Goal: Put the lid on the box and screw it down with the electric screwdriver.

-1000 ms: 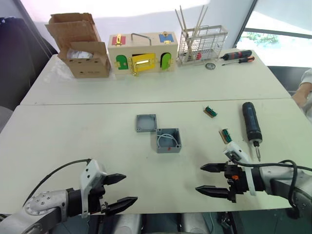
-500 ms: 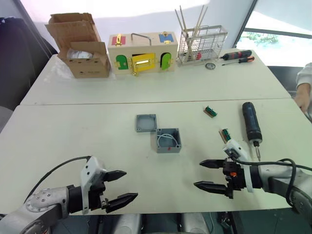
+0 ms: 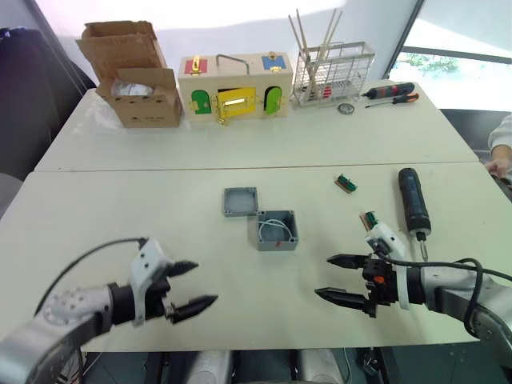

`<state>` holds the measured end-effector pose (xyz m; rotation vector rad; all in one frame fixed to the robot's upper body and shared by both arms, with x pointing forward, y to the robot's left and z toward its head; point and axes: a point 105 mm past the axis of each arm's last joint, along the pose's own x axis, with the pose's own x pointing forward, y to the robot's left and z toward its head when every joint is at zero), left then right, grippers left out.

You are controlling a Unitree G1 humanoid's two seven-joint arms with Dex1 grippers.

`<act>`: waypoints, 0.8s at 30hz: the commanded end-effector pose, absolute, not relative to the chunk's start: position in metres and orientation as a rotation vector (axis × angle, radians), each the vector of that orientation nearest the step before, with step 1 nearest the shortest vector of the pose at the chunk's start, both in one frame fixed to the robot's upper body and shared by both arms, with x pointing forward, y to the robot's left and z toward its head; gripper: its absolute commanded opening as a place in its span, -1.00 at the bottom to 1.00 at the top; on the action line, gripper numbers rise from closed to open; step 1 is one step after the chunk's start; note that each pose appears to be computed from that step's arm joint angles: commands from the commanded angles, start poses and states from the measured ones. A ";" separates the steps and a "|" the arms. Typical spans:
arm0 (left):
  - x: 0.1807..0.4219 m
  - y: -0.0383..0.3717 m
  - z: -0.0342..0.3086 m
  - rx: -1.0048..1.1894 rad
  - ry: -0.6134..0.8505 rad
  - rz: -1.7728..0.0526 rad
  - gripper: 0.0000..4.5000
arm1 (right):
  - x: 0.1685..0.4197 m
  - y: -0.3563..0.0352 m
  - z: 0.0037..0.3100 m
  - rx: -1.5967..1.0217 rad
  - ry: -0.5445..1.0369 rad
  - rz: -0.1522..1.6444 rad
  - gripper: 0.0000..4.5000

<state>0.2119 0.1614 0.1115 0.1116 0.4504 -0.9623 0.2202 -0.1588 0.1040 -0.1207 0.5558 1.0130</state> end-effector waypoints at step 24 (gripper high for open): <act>0.285 0.032 0.140 0.658 0.528 -1.626 1.00 | 0.241 -0.151 0.135 -0.101 0.321 0.810 0.98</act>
